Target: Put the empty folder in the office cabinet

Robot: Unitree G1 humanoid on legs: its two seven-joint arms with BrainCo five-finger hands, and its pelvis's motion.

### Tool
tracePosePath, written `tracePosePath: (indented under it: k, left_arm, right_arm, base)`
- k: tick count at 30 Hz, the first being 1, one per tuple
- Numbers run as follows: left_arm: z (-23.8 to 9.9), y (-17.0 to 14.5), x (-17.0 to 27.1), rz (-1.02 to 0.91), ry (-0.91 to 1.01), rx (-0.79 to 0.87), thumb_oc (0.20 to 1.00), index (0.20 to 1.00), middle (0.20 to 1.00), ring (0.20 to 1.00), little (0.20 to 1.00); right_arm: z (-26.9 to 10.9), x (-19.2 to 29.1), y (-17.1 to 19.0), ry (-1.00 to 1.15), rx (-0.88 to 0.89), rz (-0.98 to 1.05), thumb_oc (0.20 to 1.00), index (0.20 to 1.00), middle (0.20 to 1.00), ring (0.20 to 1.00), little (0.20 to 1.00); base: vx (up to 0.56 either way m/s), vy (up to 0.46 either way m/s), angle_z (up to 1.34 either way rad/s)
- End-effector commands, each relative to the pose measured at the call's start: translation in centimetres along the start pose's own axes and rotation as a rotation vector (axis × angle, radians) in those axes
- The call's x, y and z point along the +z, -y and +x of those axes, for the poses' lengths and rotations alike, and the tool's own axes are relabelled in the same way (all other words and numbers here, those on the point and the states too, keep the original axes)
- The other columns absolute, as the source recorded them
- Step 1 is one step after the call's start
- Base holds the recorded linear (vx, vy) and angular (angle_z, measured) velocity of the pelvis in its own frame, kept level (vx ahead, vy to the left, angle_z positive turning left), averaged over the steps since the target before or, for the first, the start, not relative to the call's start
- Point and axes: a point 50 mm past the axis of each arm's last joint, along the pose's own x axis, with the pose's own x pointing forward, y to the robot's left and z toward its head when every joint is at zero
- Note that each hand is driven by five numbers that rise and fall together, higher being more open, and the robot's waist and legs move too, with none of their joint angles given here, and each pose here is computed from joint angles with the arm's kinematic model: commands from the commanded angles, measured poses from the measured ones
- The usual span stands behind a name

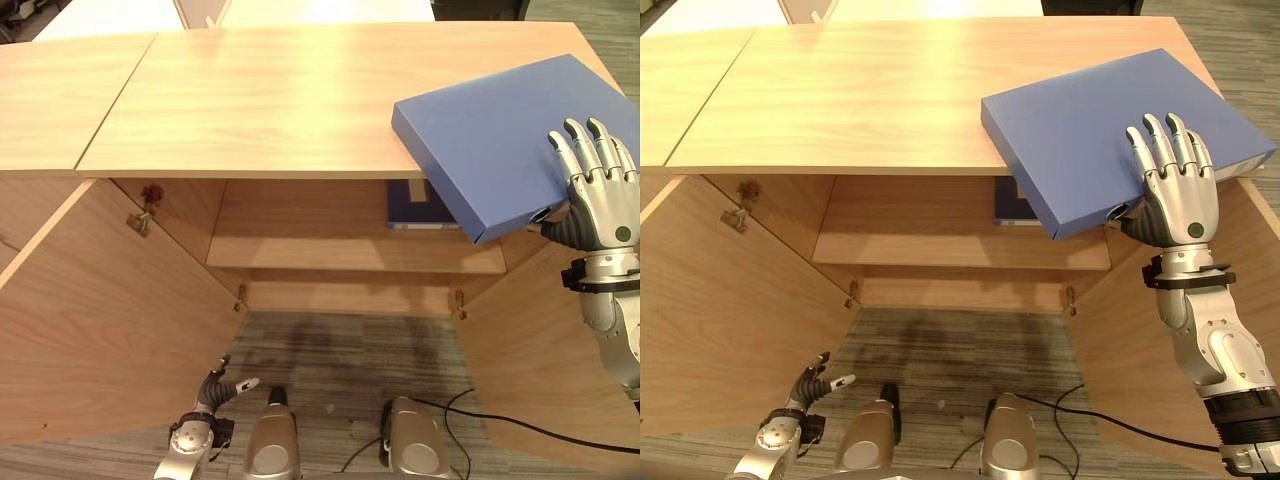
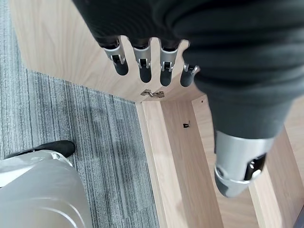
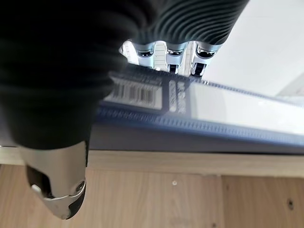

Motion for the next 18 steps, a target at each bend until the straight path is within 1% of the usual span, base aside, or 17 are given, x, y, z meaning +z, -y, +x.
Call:
tracePosePath:
  k: [1,17,18]
  left_arm:
    - [0.37,-1.34,2.15,-0.056,0.095,0.051,1.0,1.0,1.0,1.0,1.0]
    - [0.39,-1.29,2.27,-0.031,0.101,0.044,1.0,1.0,1.0,1.0,1.0]
    - [0.37,-1.31,2.22,-0.035,0.099,0.045,1.0,1.0,1.0,1.0,1.0]
  right_arm:
    - [2.33,0.64,1.4,0.0,-0.108,0.065,1.0,1.0,1.0,1.0,1.0]
    - [2.64,1.2,1.24,0.031,-0.098,0.058,1.0,1.0,1.0,1.0,1.0]
    - [2.62,1.18,1.23,0.031,-0.097,0.055,0.89,0.89,0.89,0.89,0.89]
  base:
    - [0.0,0.0,0.0]
    - [0.0,-0.002,0.03]
    - [0.0,0.0,0.0]
